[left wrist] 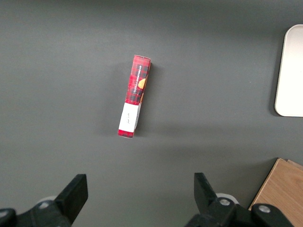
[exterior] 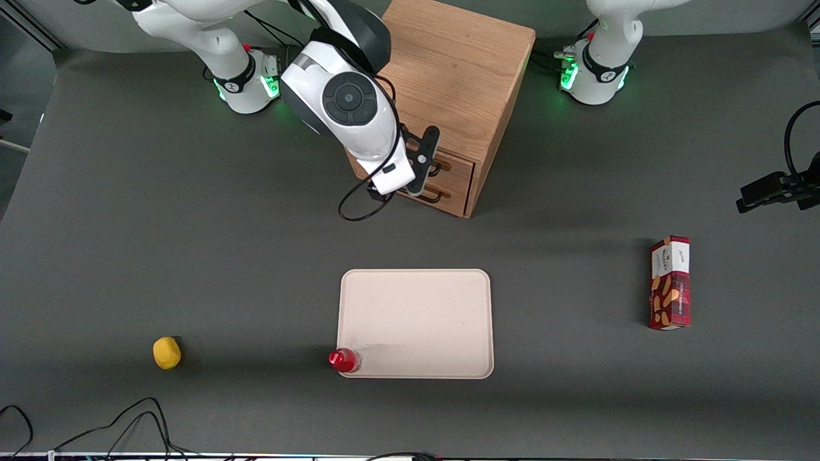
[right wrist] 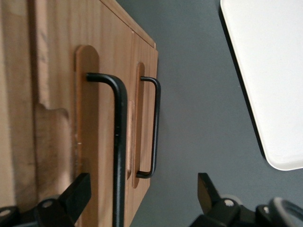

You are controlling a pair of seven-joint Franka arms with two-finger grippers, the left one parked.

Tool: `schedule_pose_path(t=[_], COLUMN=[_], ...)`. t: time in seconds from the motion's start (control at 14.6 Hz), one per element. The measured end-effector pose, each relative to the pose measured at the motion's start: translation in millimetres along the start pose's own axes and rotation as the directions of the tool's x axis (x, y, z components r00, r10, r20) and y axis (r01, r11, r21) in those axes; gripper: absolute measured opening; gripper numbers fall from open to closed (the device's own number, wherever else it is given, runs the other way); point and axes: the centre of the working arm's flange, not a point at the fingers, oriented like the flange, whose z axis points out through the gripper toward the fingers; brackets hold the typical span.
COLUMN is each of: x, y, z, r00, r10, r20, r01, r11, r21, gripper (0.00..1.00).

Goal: Open upper drawer

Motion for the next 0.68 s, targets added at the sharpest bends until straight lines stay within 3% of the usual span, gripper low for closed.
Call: schedule_pose_path(t=[0.68], x=[4], y=[9], z=[26], r00=[1.000], r10=[-0.011], r20=[0.006], r01=[0.011], r11=[1.000], r21=[-0.023], gripper=[1.00])
